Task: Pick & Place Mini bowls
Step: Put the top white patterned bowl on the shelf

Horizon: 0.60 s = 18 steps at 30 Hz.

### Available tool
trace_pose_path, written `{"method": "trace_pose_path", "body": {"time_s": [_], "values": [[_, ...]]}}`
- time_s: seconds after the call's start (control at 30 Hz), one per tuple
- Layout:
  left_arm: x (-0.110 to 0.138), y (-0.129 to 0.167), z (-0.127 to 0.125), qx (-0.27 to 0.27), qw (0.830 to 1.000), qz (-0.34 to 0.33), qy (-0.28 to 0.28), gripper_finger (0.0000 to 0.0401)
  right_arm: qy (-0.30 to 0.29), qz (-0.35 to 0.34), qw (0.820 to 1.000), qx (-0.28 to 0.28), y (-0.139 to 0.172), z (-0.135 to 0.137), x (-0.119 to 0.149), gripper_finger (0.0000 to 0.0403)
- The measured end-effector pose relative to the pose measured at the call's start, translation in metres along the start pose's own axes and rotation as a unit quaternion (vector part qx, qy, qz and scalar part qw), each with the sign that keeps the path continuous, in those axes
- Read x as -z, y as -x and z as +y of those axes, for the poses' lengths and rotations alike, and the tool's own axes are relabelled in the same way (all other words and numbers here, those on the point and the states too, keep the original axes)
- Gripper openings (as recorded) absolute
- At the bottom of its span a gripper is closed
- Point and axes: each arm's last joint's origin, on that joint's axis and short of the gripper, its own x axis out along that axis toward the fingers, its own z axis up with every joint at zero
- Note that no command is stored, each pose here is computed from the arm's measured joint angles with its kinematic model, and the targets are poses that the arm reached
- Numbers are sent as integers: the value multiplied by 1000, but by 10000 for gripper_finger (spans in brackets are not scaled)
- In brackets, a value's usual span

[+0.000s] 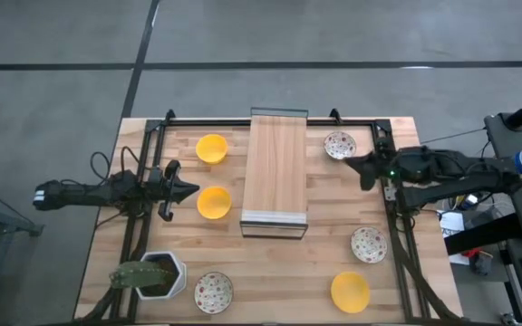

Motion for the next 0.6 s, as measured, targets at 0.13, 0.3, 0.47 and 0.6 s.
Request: {"method": "trace_pose_path", "body": {"time_s": [0.13, 0.3, 0.47, 0.6], "values": [[0, 0, 0, 0, 1000, 0, 0, 0, 90, 57, 991, 83, 0, -1, -6, 30], [0, 0, 0, 0, 1000, 0, 0, 0, 163, 84, 972, 147, -14, -6, -9, 101], [0, 0, 0, 0, 1000, 0, 0, 0, 191, 117, 952, 208, -37, -20, -2, 183], [0, 0, 0, 0, 1000, 0, 0, 0, 56, 108, 952, 282, -54, -38, 3, 220]]}}
